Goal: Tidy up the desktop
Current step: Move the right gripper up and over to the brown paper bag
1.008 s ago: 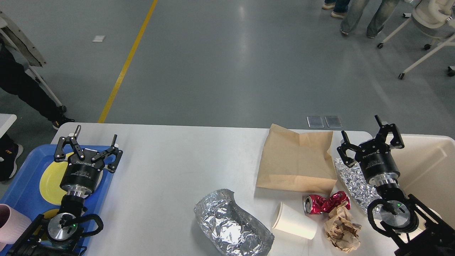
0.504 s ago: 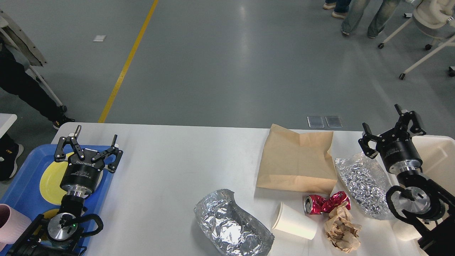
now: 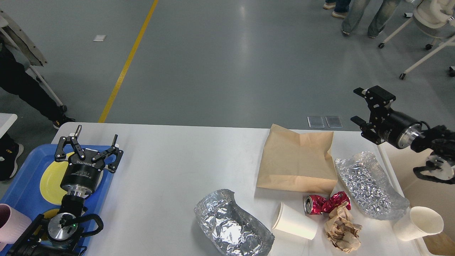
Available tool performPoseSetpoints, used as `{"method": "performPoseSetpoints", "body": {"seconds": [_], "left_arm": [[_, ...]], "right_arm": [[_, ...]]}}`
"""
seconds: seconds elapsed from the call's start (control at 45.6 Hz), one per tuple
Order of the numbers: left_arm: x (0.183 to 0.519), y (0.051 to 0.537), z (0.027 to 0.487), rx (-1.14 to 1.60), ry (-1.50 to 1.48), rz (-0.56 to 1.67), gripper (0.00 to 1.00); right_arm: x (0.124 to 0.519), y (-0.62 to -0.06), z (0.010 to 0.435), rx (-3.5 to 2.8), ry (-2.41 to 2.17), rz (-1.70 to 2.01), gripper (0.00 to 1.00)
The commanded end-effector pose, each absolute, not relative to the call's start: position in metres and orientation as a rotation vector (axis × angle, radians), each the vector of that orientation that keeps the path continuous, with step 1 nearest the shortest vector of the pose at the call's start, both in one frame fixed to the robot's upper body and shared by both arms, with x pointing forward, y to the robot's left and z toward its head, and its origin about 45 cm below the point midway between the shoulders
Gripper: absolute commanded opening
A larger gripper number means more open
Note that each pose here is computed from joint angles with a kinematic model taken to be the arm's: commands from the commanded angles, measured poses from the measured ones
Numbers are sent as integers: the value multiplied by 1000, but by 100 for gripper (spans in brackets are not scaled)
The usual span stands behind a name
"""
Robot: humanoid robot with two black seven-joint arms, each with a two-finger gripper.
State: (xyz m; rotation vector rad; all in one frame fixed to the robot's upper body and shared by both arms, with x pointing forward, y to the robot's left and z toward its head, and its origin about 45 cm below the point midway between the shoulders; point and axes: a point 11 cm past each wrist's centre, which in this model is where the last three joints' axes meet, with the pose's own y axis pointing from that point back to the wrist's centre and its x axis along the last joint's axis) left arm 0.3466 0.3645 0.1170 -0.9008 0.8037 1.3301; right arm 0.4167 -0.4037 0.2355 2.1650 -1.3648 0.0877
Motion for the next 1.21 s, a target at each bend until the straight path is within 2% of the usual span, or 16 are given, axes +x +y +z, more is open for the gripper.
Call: {"method": "performPoseSetpoints", "body": {"seconds": [0.0, 0.132, 0.285, 0.482, 0.723, 0.833, 1.184], "left_arm": [[347, 364, 117, -899, 805, 1330, 97], [346, 364, 116, -899, 805, 1331, 97], [346, 364, 116, -900, 804, 1332, 97], [346, 364, 116, -900, 804, 1332, 97], [346, 364, 116, -899, 805, 1331, 97], [346, 364, 116, -896, 807, 1329, 97], [346, 364, 116, -897, 807, 1328, 97]], "right_arm": [[426, -395, 268, 2100, -1107, 182, 100], [431, -369, 307, 2086, -801, 168, 100], [428, -316, 333, 1996, -449, 117, 100], [396, -284, 383, 1717, -207, 80, 100], [339, -250, 438, 1577, -55, 153, 100], [317, -254, 444, 1513, -45, 134, 100], [319, -271, 440, 1515, -116, 92, 100]]}}
